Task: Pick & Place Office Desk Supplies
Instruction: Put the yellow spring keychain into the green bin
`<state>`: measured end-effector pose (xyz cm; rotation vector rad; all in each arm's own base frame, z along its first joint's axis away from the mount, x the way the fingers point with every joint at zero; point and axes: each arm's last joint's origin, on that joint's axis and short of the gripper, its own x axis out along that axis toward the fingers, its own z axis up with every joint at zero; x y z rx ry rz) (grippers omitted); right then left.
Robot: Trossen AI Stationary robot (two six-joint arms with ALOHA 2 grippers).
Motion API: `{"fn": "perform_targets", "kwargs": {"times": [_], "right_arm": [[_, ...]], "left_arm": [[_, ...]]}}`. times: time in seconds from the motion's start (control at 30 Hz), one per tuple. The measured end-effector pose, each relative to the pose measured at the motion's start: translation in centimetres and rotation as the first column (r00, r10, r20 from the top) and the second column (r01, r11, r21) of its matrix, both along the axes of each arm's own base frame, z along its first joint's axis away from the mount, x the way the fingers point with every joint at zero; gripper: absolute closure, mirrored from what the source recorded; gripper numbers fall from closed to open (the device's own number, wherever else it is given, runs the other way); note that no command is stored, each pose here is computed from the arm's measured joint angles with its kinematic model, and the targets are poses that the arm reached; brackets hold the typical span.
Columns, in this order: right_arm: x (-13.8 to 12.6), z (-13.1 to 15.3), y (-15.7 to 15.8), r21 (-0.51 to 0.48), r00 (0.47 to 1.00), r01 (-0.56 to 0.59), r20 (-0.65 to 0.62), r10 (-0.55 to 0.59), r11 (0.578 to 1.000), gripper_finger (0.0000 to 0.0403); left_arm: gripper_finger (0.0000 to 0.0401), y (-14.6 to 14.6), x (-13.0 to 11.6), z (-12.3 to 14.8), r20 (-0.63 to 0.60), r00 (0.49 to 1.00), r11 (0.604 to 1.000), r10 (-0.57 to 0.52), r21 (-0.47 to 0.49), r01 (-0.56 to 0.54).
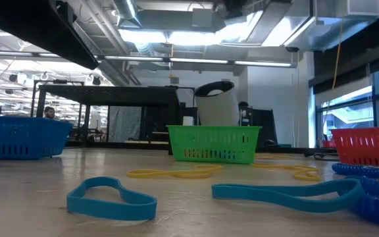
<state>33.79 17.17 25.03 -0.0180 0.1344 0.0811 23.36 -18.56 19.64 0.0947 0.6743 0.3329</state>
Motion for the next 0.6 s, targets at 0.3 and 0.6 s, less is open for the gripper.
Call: {"fn": "perform_targets", "kwargs": {"times": [0.3, 0.6], "right_arm": [[-0.7, 4.3, -0.1, -0.117, 0.939, -0.135, 0.302, 0.164, 0.984, 0.0389], [0.1, 1.2, -2.9, -0.138, 0.937, 0.349, 0.033, -0.348, 0.927, 0.0389]], "left_arm": [[0.0297, 0.0, 0.3, 0.5, 0.113, 0.992, 0.997, 0.058, 0.04, -0.063], [0.0299, 0.2, 0.5, 0.6, 0.145, 0.986, 0.994, 0.085, 0.063, -0.095]]}}
